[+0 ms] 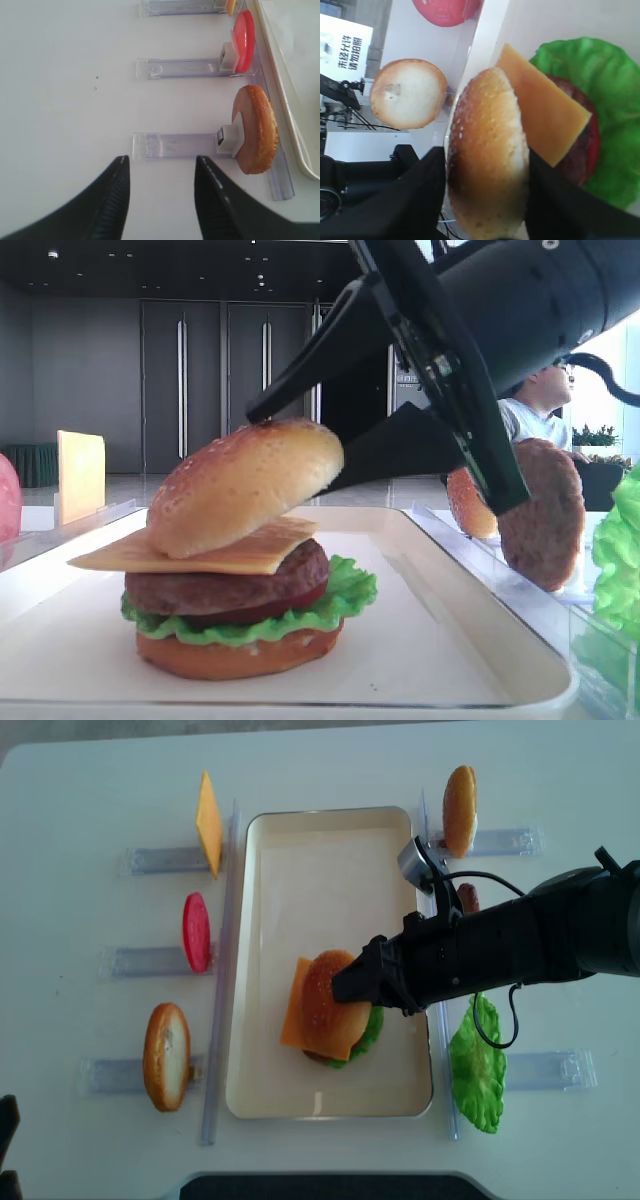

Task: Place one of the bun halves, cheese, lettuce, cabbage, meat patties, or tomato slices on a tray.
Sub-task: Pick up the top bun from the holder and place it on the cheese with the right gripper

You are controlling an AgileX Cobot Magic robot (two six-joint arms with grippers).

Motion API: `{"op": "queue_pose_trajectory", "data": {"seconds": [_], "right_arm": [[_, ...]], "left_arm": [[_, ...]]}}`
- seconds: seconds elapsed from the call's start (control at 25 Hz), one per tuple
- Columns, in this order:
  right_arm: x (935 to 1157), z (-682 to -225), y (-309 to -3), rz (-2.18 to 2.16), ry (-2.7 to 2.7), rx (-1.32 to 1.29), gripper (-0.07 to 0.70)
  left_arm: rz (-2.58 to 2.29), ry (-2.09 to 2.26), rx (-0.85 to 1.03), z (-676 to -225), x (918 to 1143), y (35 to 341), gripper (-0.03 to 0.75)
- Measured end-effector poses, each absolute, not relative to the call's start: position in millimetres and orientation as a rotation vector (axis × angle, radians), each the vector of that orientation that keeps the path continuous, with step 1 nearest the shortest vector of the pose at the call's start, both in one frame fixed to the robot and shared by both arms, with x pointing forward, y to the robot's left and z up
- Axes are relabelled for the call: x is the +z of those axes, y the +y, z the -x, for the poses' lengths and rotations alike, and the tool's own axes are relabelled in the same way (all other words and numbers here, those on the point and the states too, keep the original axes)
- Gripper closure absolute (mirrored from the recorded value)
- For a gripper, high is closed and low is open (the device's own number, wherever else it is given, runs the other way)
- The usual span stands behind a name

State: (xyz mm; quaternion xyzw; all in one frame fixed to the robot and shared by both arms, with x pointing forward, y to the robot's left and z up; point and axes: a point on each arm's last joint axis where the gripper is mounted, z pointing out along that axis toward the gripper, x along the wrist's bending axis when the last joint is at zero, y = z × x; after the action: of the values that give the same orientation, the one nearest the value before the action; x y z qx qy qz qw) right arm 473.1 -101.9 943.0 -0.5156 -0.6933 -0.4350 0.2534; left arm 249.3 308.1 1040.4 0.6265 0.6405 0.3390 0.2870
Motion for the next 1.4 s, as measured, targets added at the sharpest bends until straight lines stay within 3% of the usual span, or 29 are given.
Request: {"op": "queue_pose_trajectory", "data": {"seconds": [0.12, 0.44, 1.12, 1.4], "right_arm": [[944.5, -472.4, -104.2, 1.404, -1.941, -1.174, 0.305], [975.8, -467.0, -116.9, 1.483, -2.096, -1.228, 0.302], [971.7, -442.8, -88.4, 1.421, -2.301, -1.165, 0.302], [974.3, -443.4, -86.6, 1.407, -2.307, -1.175, 0.371]], "left_arm": [[-1.674, 1.711, 0.906, -249.3, 1040.4, 308.1, 0.389], [-1.674, 1.711, 0.906, -249.3, 1040.4, 308.1, 0.391], [-1.674, 1.711, 0.906, -249.3, 1040.4, 308.1, 0.397], [-1.674, 1.711, 0.906, -249.3, 1040.4, 308.1, 0.398]]}}
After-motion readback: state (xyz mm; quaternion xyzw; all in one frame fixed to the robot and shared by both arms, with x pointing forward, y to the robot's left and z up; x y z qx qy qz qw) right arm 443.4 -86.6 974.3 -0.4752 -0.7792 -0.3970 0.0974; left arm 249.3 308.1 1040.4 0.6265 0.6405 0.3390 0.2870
